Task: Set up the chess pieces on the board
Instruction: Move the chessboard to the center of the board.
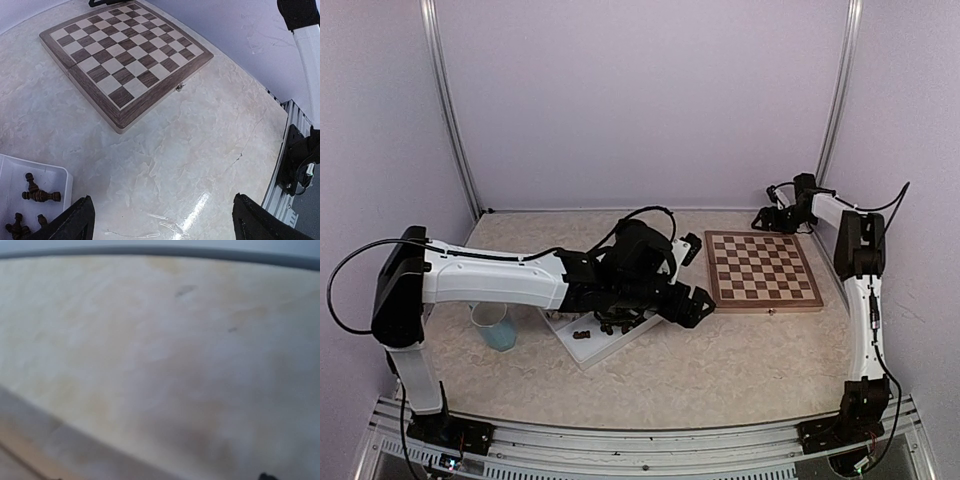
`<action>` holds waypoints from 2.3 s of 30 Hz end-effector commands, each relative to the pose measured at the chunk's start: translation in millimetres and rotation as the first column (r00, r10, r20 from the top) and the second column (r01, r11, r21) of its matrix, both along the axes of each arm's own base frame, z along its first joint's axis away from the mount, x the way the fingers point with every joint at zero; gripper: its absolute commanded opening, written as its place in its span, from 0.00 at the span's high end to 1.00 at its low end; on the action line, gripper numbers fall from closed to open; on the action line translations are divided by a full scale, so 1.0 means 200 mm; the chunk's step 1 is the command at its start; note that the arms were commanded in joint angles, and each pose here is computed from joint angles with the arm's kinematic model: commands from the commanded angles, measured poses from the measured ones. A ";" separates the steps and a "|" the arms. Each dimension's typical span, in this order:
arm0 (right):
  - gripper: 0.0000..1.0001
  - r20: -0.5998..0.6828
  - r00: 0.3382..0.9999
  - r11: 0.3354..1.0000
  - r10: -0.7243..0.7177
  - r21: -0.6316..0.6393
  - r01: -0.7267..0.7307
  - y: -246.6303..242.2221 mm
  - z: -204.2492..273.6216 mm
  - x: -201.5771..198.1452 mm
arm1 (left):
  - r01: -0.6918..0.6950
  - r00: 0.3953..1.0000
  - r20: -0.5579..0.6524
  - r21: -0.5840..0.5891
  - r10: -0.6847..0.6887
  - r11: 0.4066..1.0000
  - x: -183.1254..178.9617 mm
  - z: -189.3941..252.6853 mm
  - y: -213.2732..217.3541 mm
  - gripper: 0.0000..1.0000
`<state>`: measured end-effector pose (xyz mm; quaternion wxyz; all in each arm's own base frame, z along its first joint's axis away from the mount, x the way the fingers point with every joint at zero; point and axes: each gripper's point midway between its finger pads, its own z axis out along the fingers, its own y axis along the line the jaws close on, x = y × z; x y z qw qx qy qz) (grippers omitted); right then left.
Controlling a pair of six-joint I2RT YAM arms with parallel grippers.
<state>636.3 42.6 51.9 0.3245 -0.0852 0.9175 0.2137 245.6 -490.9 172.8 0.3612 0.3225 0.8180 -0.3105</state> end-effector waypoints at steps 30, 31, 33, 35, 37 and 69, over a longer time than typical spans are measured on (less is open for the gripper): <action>0.30 -0.508 0.712 0.826 0.485 0.001 -0.563 0.51 -0.45 -1.41 | -0.231 0.973 0.026 0.183 0.230 0.956 0.20 -0.06 0.73 0.06; 0.30 -0.499 0.712 0.819 0.493 -0.010 -0.574 0.52 -0.45 -1.40 | -0.195 0.981 0.022 0.180 0.194 0.964 0.17 -0.07 0.70 0.07; 0.30 -0.475 0.706 0.799 0.526 -0.010 -0.601 0.55 -0.43 -1.40 | -0.128 0.992 0.009 0.198 0.129 0.972 0.10 -0.11 0.62 0.07; 0.31 -0.473 0.684 0.779 0.556 0.008 -0.627 0.58 -0.42 -1.43 | -0.063 0.997 -0.027 0.214 0.071 0.975 0.02 -0.15 0.55 0.07; 0.32 -0.473 0.653 0.745 0.592 0.013 -0.666 0.61 -0.41 -1.48 | -0.002 0.998 -0.063 0.233 0.017 0.973 -0.06 -0.22 0.49 0.07; 0.15 -0.089 0.742 0.744 0.664 -0.013 -0.668 0.69 0.12 -1.43 | 0.397 0.905 -0.270 0.259 -0.328 0.881 -0.53 -0.59 -0.02 0.06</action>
